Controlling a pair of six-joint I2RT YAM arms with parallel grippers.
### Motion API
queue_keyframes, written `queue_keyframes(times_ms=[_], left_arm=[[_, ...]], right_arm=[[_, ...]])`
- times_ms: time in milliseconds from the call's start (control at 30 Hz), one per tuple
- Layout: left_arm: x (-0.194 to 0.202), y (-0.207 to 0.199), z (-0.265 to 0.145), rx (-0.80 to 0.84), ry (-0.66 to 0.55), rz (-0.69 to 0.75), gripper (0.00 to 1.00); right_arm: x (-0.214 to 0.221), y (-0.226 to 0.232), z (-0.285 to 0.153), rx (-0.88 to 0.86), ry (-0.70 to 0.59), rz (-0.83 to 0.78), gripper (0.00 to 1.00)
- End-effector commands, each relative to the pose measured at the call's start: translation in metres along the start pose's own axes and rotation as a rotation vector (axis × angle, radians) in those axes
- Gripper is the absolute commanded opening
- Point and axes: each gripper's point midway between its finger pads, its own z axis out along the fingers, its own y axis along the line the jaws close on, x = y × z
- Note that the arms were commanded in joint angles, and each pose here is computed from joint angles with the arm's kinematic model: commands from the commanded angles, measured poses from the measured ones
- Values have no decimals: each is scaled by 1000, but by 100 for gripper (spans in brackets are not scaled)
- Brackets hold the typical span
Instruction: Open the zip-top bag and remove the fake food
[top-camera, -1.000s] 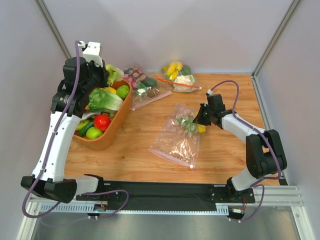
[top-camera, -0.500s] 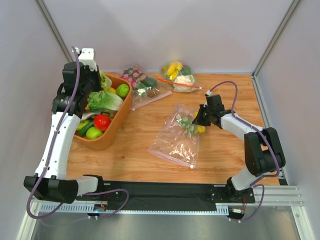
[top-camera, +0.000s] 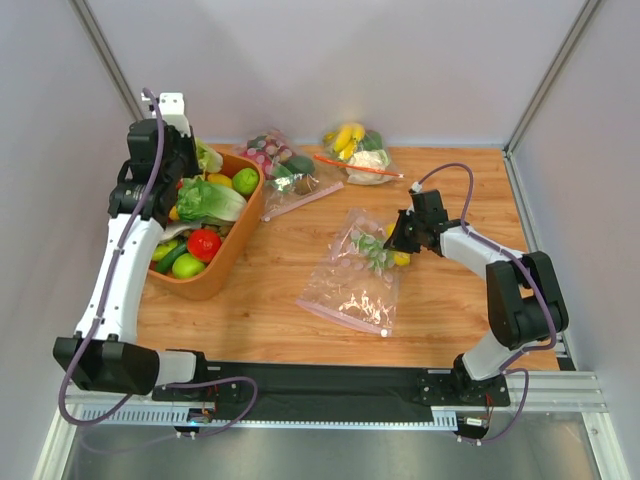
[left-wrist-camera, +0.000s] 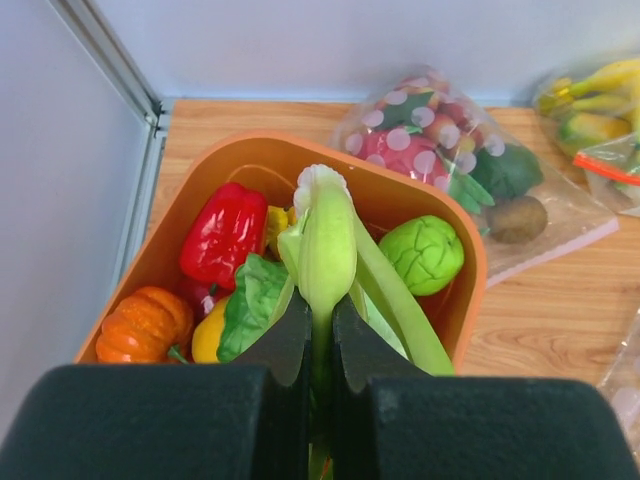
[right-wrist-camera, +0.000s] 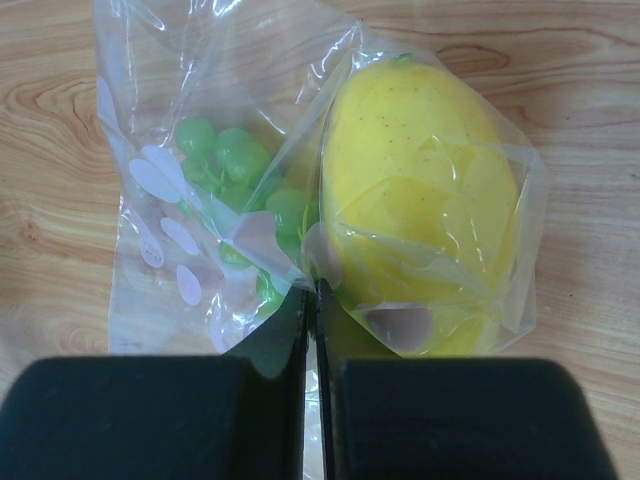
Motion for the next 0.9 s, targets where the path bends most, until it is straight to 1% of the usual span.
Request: queue_keyframes(times_ms=[0,300,433,567,633,667,700,767,800,867], left_arm=[[-6,10,16,-49,-31,3,0],[14,-1,41,-8,14,-17,0],[32,-8,57,15,71,-35,0],[41,-25,64,88,90,-48,11],[36,-42,62,124,71,-31,14],[34,-47,61,136,60,-26,17],[28,-53,61,148,42,-21,18],[29,-66,66,194,54,-29,19],[28,-68,66,198,66,-42,19],[38,-70,73,200,104,-50,20]], right_arm=[[-12,4,4,-15,-25,-24,0],[-14,6,4,-20,-27,-23,0],[-15,7,3,-20,-25,-24,0],[-17,7,1,-18,-32,-22,0],[-16,8,0,-17,-32,-24,0],[-16,8,-1,-17,-34,-24,0],[-16,8,-1,-17,-32,-22,0],[-16,8,-2,-19,-32,-22,0],[-16,9,-4,-24,-37,-22,0],[-15,9,-5,-22,-36,-20,0]])
